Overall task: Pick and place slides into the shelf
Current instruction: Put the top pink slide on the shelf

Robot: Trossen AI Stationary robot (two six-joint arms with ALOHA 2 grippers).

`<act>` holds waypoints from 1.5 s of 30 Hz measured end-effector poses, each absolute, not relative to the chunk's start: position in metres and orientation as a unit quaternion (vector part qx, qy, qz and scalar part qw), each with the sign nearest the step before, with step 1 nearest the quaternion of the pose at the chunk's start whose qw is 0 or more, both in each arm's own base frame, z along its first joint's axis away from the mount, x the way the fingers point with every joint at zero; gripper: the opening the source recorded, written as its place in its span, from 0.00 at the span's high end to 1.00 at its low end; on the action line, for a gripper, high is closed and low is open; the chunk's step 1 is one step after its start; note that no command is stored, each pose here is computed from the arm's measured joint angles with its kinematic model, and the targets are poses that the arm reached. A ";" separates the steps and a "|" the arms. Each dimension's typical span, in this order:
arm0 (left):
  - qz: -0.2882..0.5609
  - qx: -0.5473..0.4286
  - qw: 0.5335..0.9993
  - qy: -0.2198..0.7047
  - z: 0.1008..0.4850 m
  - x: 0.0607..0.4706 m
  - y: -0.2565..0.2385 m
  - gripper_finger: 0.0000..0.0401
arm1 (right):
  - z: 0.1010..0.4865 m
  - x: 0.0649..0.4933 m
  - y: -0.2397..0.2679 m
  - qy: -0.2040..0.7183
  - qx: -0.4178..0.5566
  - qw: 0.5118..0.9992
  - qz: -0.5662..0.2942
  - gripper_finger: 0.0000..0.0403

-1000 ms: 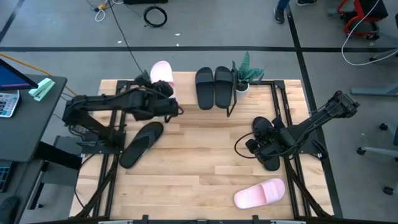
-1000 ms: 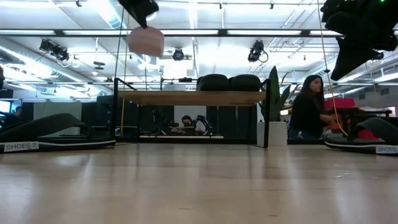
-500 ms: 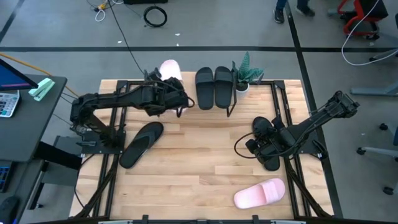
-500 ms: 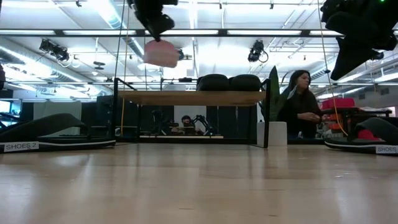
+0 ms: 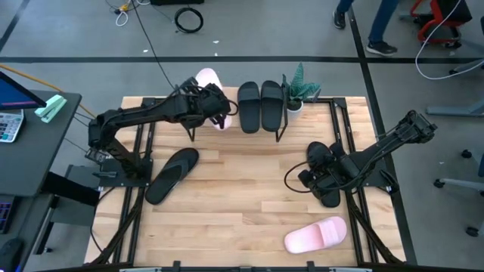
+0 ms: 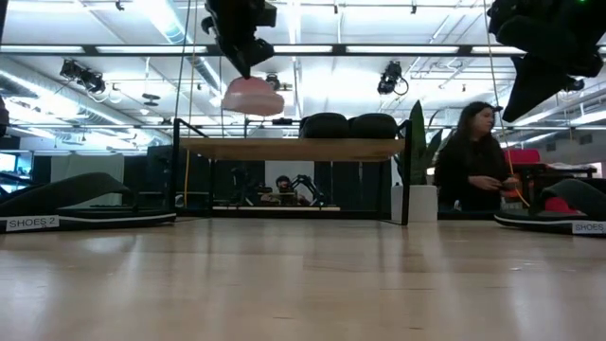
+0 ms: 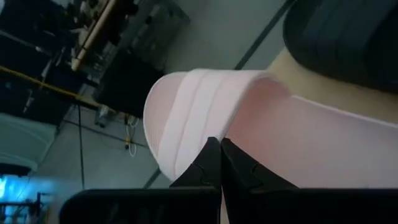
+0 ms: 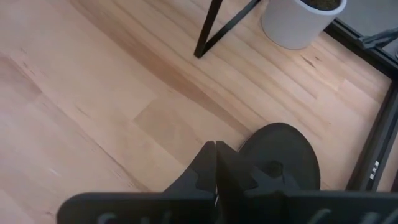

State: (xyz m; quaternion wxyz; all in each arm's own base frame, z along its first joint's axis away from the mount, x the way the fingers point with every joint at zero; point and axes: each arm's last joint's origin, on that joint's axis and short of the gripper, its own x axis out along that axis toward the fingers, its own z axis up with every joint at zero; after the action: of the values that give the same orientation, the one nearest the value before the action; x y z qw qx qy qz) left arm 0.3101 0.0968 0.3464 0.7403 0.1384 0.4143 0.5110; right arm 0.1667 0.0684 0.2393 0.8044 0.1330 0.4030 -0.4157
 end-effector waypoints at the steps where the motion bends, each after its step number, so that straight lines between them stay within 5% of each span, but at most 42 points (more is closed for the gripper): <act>1: 0.509 0.140 0.744 0.410 0.343 0.312 0.098 1.00 | 0.239 0.167 0.069 0.403 0.132 0.806 -0.413 0.98; 9: 0.490 0.148 0.741 0.434 0.303 0.310 0.113 1.00 | 0.239 0.168 0.069 0.402 0.132 0.809 -0.409 0.98; 27: 0.481 0.137 0.708 0.498 0.297 0.287 0.153 1.00 | 0.240 0.172 0.071 0.391 0.148 0.815 -0.401 0.98; 45: 0.438 0.173 0.705 0.530 0.294 0.291 0.133 0.75 | 0.240 0.172 0.079 0.384 0.154 0.827 -0.381 0.98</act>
State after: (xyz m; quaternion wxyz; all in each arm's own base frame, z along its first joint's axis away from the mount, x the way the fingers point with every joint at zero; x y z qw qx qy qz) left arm 0.2914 0.1328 0.2941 0.7052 0.1728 0.5300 0.4380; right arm 0.1717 0.0790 0.2400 0.8268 0.1544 0.3840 -0.3810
